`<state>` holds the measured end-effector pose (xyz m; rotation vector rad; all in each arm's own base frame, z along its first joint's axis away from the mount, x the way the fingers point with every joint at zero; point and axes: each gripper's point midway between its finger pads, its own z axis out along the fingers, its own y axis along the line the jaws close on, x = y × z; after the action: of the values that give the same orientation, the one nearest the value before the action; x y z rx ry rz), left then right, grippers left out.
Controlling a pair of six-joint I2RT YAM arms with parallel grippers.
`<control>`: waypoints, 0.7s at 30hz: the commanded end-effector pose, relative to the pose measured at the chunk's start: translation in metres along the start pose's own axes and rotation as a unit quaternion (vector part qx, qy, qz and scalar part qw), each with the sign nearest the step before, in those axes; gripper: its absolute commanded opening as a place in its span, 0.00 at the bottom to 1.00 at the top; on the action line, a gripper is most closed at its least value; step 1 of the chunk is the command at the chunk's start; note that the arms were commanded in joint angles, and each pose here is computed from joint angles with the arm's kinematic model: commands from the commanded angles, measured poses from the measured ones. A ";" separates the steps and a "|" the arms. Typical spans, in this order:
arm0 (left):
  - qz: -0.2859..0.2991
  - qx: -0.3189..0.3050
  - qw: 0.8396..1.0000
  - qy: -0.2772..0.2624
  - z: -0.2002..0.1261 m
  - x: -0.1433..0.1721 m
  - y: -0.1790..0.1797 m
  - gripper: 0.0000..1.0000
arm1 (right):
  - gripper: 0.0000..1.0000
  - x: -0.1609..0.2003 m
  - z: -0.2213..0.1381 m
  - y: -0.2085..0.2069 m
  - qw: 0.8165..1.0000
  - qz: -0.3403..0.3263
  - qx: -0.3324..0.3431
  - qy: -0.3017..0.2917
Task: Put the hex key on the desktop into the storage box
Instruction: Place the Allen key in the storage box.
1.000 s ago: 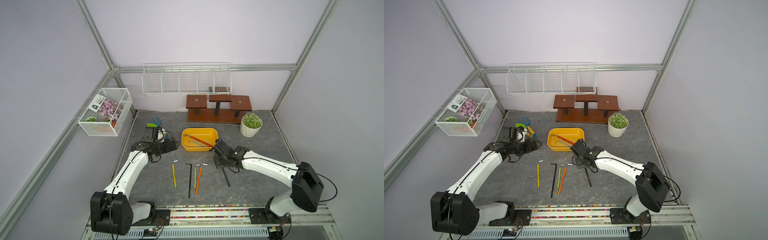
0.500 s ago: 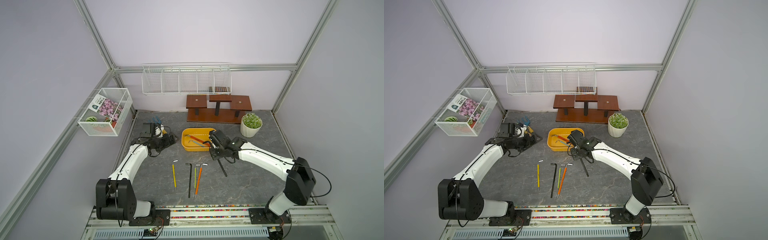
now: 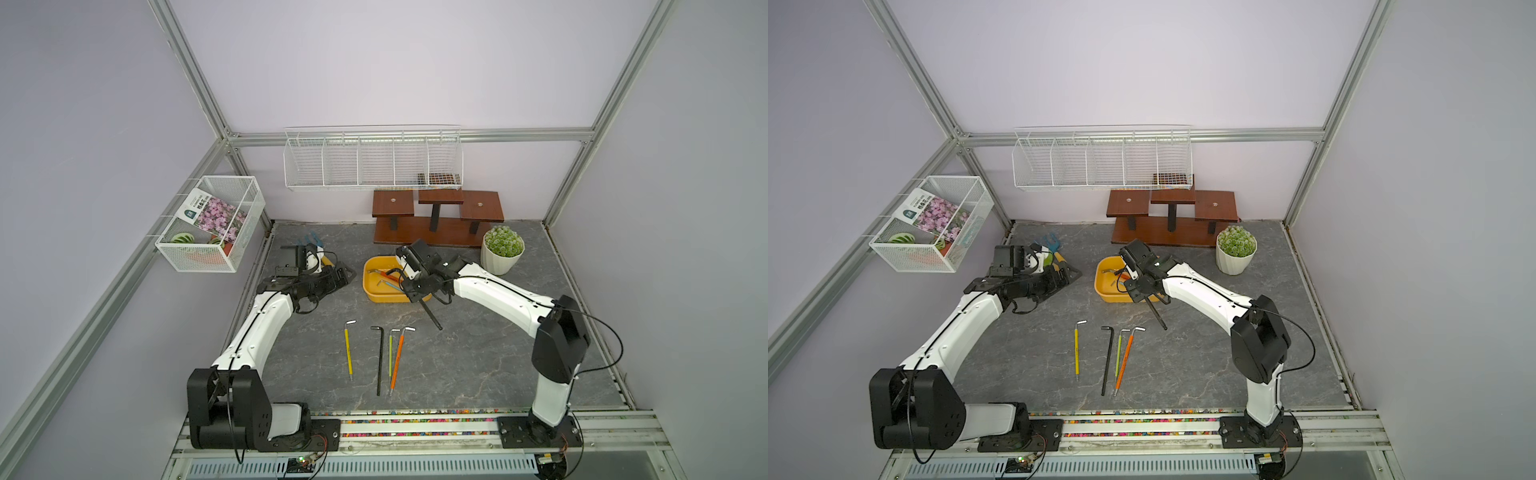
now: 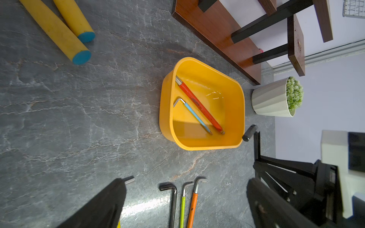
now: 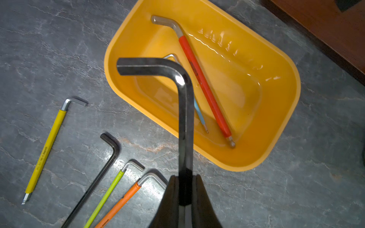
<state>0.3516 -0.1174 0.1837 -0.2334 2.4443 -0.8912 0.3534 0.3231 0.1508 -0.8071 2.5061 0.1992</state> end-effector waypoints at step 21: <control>-0.001 0.002 1.000 -0.015 -0.008 -0.002 0.002 1.00 | 0.00 -0.061 0.068 -0.027 0.984 -0.173 0.043 0.022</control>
<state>0.3489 -0.1125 0.1870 -0.2435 2.4286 -0.8832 0.4326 0.3561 0.1142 -1.1336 2.4054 0.0366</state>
